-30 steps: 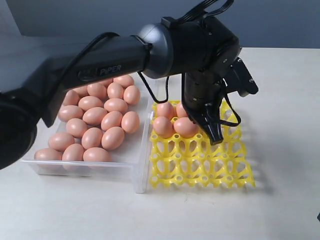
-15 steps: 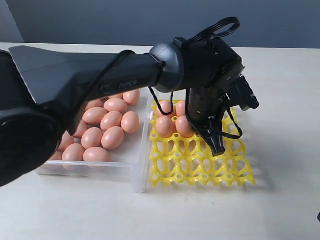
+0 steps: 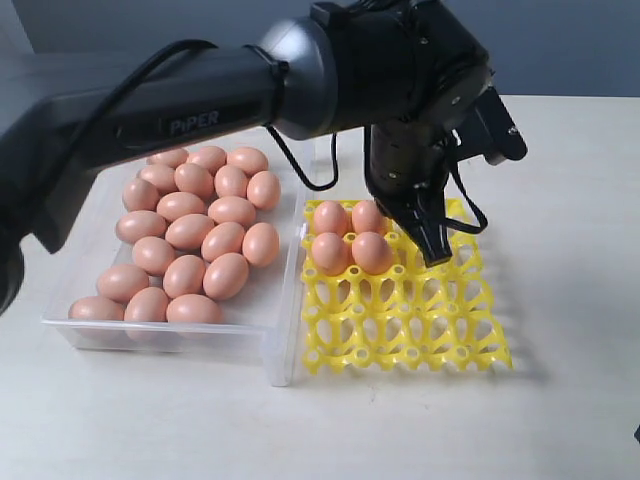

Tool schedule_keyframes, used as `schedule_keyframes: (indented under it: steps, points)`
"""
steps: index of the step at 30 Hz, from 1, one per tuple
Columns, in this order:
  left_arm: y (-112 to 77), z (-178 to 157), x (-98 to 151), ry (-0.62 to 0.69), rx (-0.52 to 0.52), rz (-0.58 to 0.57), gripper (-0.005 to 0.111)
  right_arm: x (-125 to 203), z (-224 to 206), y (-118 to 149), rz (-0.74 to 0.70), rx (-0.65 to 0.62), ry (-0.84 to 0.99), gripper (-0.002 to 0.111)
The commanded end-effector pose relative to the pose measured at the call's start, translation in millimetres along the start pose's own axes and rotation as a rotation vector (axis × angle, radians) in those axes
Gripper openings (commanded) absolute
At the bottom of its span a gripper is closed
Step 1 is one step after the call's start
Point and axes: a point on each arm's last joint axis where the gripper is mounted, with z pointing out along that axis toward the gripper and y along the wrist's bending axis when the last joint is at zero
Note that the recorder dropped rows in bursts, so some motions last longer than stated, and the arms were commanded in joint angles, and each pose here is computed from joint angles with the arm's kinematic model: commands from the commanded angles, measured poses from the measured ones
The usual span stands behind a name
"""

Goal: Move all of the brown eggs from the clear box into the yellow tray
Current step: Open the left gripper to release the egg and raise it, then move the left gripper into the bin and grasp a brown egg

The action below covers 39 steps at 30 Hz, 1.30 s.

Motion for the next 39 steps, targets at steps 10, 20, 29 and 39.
schedule_keyframes:
  steps: [10,20,29,39]
  points:
    - [8.4,19.3,16.6,0.124,0.088,-0.086,0.000,-2.2,-0.4,0.1,-0.002,-0.001,-0.015,0.001]
    - [-0.8,38.0,14.7,0.128,0.140,-0.079,0.000,-2.2,-0.4,0.1,-0.002,-0.001,-0.015,0.001]
    - [-0.8,36.9,9.4,0.070,0.144,-0.094,0.000,-2.2,-0.4,0.1,-0.002,-0.001,-0.015,0.001]
    - [40.7,-61.5,35.0,-0.102,0.078,-0.190,0.000,-2.2,-0.4,0.1,-0.002,-0.001,-0.015,0.001]
